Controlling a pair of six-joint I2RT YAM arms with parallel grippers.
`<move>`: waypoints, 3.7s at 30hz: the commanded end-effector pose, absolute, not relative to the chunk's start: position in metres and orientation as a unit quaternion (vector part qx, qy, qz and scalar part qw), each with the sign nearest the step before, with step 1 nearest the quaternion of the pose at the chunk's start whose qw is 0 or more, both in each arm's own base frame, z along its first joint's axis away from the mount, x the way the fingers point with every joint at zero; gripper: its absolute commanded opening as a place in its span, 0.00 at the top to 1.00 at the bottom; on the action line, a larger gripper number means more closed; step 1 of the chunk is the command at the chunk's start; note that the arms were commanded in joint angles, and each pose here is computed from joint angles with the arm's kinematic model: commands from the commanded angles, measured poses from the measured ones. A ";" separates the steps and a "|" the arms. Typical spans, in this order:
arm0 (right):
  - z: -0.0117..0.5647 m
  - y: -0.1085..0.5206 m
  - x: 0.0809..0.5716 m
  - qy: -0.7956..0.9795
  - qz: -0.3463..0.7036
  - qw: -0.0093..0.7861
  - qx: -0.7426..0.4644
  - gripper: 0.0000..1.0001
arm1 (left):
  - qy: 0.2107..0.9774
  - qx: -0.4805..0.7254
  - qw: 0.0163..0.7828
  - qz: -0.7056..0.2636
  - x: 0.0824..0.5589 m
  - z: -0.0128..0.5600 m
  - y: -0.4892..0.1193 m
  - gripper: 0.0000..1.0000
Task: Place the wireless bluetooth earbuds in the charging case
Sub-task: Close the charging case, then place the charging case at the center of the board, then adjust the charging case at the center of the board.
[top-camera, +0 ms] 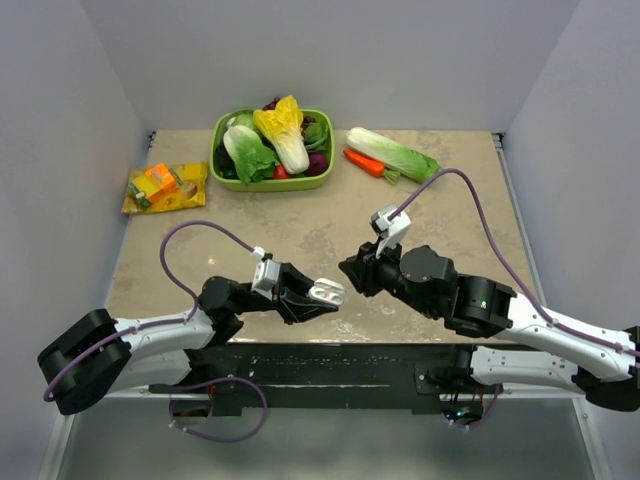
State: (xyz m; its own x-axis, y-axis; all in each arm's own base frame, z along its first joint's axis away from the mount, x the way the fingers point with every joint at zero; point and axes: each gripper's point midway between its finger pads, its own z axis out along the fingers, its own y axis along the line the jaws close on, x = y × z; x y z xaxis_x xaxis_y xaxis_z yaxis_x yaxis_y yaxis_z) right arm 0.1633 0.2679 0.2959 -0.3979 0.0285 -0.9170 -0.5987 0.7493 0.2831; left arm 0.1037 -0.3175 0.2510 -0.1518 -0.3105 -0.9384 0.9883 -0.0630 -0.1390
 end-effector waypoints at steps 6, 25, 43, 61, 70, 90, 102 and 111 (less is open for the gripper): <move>0.302 0.285 0.148 0.760 0.345 0.500 -0.231 0.71 | 0.157 0.368 0.675 -0.620 0.060 0.366 -0.269 1.00; 0.299 0.252 0.161 0.779 0.311 0.522 -0.152 0.41 | 0.240 0.333 0.694 -0.591 0.099 0.357 -0.284 1.00; 0.240 0.224 0.182 0.808 0.226 0.537 -0.088 0.31 | 0.732 0.073 0.444 -0.511 0.335 0.164 -0.358 1.00; 0.246 0.212 0.181 0.801 0.217 0.549 -0.096 0.27 | 0.891 0.000 0.357 -0.281 0.389 0.009 -0.315 0.82; 0.253 0.202 0.183 0.802 0.200 0.556 -0.088 0.25 | 0.902 -0.013 0.346 -0.258 0.388 0.017 -0.280 0.57; 0.249 0.204 0.181 0.797 0.215 0.557 -0.089 0.25 | 0.877 -0.061 0.439 -0.186 0.340 0.107 -0.182 0.32; 0.234 0.225 0.177 0.781 0.266 0.557 -0.097 0.10 | 0.813 -0.075 0.480 -0.321 0.254 0.131 -0.201 0.20; 0.139 0.307 0.161 0.820 0.288 0.447 -0.210 0.63 | 0.848 -0.132 0.441 -0.263 0.227 0.080 -0.185 0.23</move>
